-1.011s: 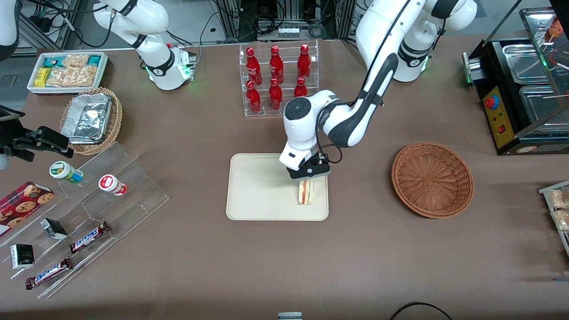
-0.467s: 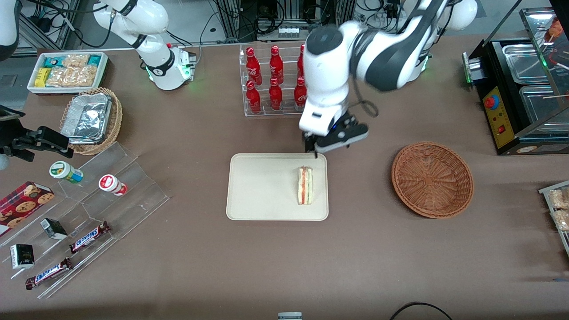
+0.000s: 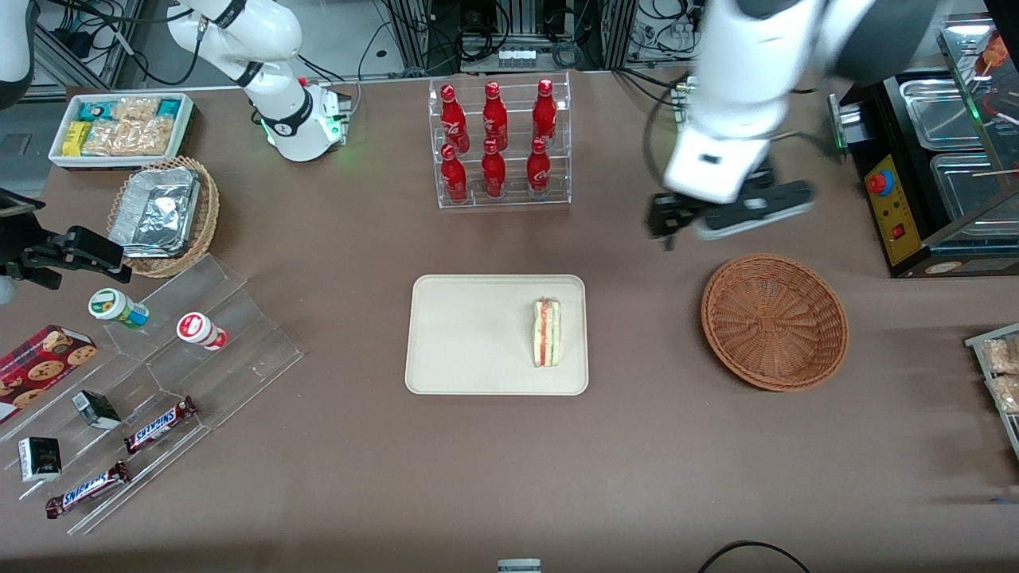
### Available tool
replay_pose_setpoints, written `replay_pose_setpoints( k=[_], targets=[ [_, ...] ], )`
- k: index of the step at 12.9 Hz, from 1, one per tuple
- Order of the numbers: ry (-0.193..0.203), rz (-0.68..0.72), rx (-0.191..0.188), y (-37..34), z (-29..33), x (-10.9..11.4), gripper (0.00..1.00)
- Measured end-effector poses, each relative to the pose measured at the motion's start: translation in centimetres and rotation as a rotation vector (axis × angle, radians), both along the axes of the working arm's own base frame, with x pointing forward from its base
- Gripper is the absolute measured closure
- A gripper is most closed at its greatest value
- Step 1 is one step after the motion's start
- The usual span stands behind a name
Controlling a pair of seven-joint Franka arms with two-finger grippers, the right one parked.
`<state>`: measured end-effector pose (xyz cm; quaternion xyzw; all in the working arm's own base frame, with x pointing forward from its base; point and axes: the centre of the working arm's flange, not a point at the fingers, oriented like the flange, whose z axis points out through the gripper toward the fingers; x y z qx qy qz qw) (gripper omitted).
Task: Place sandwich from basket to tray
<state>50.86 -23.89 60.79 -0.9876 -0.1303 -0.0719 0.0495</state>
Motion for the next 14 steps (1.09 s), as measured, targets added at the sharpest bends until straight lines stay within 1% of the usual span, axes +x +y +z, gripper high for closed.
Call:
replay_pose_setpoints(
  k=[2, 3, 6, 9, 11, 14],
  targets=[
    [0.043, -0.034, 0.003, 6.0, 1.7, 0.5, 0.0],
    [0.054, -0.052, -0.003, 8.6, 2.2, 0.8, 0.0],
    [0.084, -0.093, -0.035, 15.3, 2.3, 1.9, 0.0],
    [0.097, -0.091, -0.088, 20.0, 2.2, 2.5, 0.0],
    [0.101, -0.104, -0.098, 21.7, 2.1, 2.6, 0.0],
    [0.114, -0.161, -0.095, 22.1, 1.6, 2.7, 0.0]
  ],
)
